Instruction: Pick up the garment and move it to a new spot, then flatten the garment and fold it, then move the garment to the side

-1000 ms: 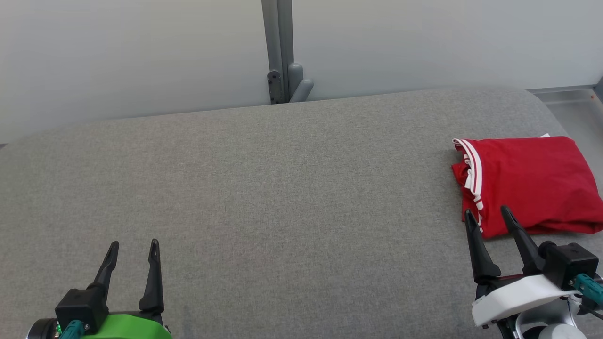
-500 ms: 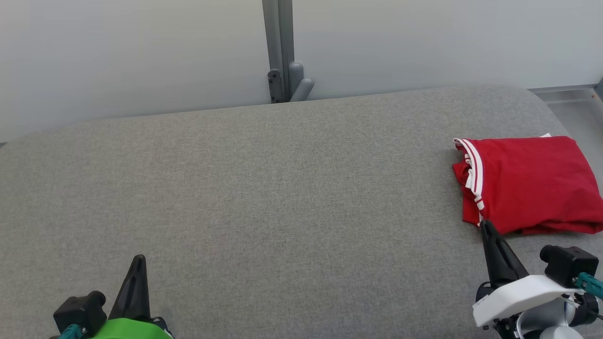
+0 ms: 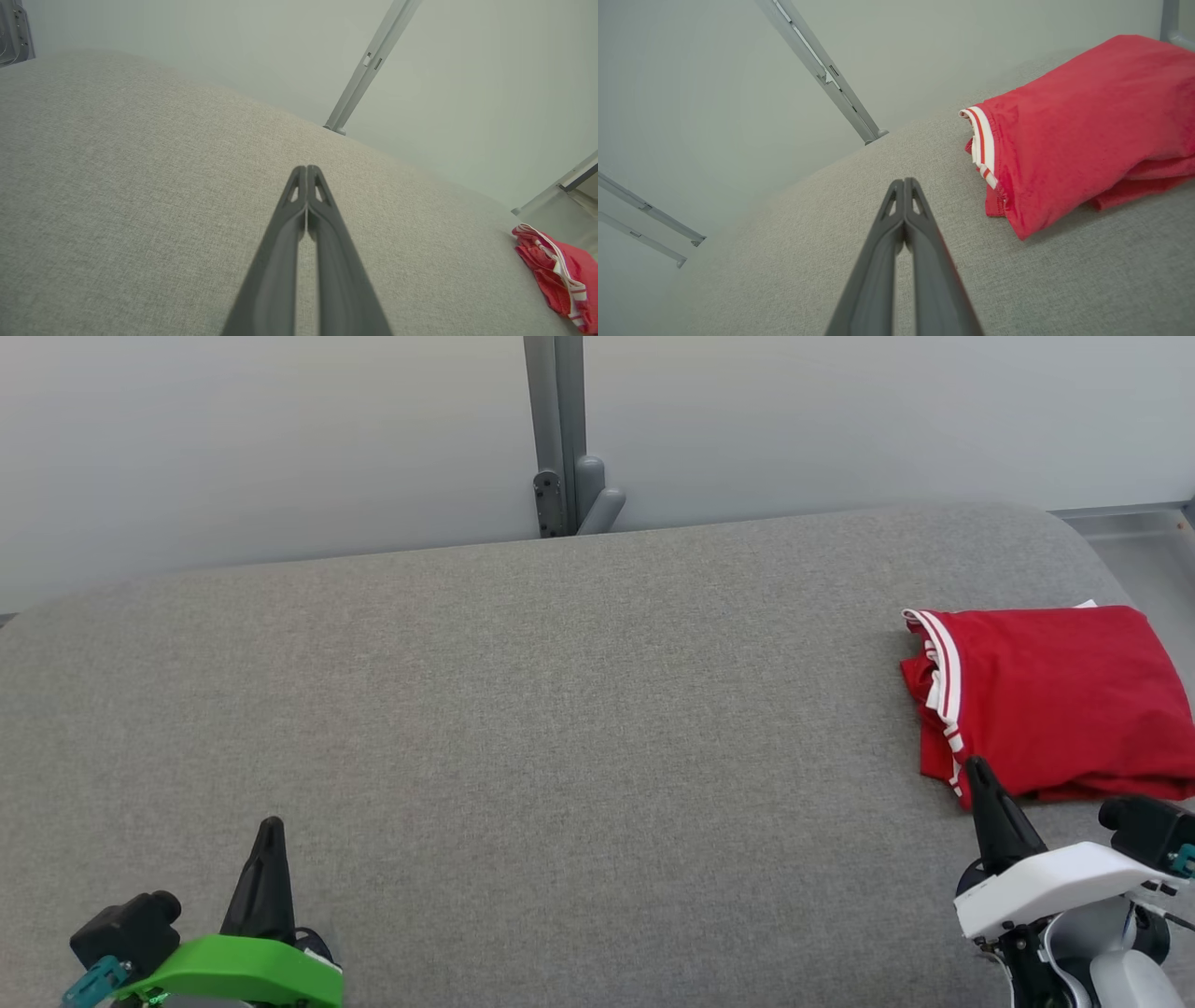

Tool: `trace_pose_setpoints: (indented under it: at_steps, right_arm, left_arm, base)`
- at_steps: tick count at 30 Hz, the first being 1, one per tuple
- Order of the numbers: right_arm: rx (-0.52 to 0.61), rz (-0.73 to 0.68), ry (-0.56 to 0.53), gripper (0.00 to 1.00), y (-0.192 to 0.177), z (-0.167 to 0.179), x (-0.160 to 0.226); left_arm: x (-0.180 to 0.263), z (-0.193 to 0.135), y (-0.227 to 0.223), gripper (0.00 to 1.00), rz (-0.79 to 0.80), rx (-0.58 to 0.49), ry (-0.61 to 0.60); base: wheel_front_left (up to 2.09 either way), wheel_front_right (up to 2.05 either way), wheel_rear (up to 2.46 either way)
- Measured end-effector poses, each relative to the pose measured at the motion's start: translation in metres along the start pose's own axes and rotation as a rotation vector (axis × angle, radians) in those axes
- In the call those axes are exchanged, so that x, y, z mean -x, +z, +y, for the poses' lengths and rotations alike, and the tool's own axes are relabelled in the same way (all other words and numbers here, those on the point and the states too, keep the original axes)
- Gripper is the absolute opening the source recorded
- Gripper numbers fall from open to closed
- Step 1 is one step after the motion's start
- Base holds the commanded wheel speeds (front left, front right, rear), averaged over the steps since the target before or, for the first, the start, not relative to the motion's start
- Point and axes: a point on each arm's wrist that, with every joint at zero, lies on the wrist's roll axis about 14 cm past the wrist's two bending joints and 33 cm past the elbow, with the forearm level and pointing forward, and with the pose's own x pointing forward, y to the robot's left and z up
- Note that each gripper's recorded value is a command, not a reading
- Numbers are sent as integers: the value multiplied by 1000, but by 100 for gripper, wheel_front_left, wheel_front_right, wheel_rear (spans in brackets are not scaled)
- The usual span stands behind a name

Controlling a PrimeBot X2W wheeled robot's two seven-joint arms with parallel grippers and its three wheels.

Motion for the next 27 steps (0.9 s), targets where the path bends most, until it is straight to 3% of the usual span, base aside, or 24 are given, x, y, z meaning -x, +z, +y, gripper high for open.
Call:
trace_pose_setpoints:
  at_steps: [27]
  right_arm:
    - [-365, 20, -36, 0, 2, -12, -23]
  left_arm:
    - [-18, -1, 6, 0, -22, 376, 23]
  base:
    - [0, 0, 0]
